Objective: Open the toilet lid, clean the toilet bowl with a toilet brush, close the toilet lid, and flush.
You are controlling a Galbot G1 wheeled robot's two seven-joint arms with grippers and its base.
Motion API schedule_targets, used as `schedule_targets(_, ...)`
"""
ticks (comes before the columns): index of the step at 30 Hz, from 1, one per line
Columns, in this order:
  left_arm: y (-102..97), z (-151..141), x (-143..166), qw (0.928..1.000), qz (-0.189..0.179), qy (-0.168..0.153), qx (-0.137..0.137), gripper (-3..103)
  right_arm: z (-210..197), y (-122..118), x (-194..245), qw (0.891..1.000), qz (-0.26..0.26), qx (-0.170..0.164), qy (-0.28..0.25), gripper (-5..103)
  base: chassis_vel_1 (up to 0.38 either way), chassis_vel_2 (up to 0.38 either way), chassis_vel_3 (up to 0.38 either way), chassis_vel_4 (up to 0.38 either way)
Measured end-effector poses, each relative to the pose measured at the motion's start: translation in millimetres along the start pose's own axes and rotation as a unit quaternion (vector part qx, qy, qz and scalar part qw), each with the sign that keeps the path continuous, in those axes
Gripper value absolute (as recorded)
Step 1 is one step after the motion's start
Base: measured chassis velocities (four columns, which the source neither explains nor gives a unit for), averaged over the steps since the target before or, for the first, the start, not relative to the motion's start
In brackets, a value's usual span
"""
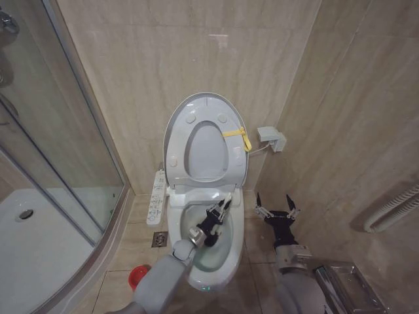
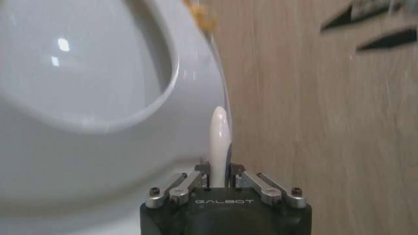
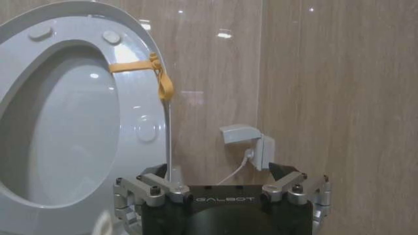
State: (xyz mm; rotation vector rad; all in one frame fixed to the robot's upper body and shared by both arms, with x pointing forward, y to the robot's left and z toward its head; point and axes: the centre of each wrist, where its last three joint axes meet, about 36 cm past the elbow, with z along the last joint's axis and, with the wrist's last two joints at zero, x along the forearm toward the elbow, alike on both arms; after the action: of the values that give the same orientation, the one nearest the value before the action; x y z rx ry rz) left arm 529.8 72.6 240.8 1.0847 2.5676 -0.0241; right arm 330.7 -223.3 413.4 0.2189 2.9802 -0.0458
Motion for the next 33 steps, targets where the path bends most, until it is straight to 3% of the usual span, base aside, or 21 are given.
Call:
schedule_targets(3, -15.5, -24, -6, 0.9990, -0.004, -0.042, -0.014, 19, 0, 0, 0, 1.000, 0.000, 0.000, 0.000, 100, 0.000, 0.000, 0.000, 0.000)
schedule_targets(7, -32.3, -48, -8, 0.9971, -0.006, -0.072, -0.026, 19, 0, 0, 0, 1.000, 0.000, 0.000, 0.000, 100, 0.000, 0.000, 0.000, 0.000)
schedule_targets(11, -36.5, -65, -12, 0.9943, -0.010, -0.095, -0.047, 19, 0, 0, 0, 1.000, 0.000, 0.000, 0.000, 100, 0.000, 0.000, 0.000, 0.000)
schedule_targets(15, -35.4, -74, -16, 0.9923, -0.023, -0.111, -0.048, 19, 0, 0, 0, 1.000, 0.000, 0.000, 0.000, 100, 0.000, 0.000, 0.000, 0.000)
schedule_targets(27, -28.5, -66, -3, 0.9930, -0.036, -0.105, -0.039, 19, 0, 0, 0, 1.000, 0.000, 0.000, 0.000, 100, 0.000, 0.000, 0.000, 0.000)
schedule_targets(33, -22.9, -70, 19, 0.9928, -0.074, -0.085, -0.040, 19, 0, 0, 0, 1.000, 0.000, 0.000, 0.000, 100, 0.000, 0.000, 0.000, 0.000)
